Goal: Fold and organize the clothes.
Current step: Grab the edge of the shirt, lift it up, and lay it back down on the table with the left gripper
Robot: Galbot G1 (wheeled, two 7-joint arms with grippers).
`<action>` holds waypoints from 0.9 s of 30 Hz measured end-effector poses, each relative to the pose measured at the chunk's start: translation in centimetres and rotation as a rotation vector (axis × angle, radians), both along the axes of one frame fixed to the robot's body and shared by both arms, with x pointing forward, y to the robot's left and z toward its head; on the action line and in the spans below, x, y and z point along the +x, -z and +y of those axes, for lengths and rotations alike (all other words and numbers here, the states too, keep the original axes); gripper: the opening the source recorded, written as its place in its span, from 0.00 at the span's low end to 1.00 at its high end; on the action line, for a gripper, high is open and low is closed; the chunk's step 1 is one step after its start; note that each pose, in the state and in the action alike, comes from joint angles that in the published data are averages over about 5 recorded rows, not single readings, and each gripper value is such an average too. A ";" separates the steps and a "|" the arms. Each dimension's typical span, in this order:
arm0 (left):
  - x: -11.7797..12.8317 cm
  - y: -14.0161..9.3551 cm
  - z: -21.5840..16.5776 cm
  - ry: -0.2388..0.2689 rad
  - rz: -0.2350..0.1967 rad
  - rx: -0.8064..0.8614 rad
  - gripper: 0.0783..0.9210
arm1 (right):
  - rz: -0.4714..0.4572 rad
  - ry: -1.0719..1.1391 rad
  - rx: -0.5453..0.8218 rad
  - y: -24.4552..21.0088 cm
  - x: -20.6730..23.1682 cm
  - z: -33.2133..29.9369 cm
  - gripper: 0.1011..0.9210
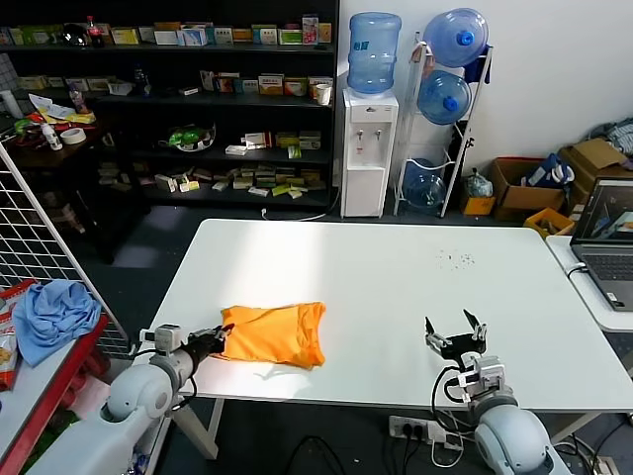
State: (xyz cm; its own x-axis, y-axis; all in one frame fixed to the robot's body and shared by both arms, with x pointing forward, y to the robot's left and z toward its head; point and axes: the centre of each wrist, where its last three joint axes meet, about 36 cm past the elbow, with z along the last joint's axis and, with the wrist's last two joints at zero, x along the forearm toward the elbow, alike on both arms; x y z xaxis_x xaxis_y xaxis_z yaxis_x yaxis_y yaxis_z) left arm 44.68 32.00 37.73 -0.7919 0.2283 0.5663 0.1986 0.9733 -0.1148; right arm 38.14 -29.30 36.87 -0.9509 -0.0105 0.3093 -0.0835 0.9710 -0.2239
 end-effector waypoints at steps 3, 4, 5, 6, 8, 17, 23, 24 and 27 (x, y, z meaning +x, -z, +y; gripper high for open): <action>0.3 -1.1 2.6 -0.043 -0.011 0.068 0.09 | -0.003 -0.005 0.003 -0.1 0.2 0.1 0.88; 0.4 -1.5 3.4 -0.056 -0.015 0.091 0.09 | -0.004 -0.007 0.004 -0.1 0.3 0.2 0.88; 0.6 -1.9 4.3 -0.069 -0.019 0.115 0.09 | -0.005 -0.008 0.004 -0.2 0.3 0.2 0.88; 0.7 -2.2 5.3 -0.081 -0.024 0.141 0.09 | -0.006 -0.010 0.005 -0.2 0.4 0.2 0.88; 0.9 -2.9 7.0 -0.101 -0.035 0.195 0.09 | -0.008 -0.012 0.005 -0.3 0.5 0.2 0.88; 2.1 -5.6 14.2 -0.182 -0.116 0.492 0.09 | -0.015 -0.017 0.008 -0.5 0.9 -0.1 0.88; 2.5 -7.3 17.8 -0.220 -0.159 0.638 0.09 | -0.019 -0.020 0.009 -0.6 1.0 0.0 0.88; 2.6 -7.6 18.2 -0.225 -0.165 0.658 0.09 | -0.019 -0.020 0.009 -0.6 1.0 0.0 0.88; 2.7 -8.3 19.2 -0.236 -0.179 0.701 0.09 | -0.017 -0.020 0.012 -0.4 0.8 0.1 0.88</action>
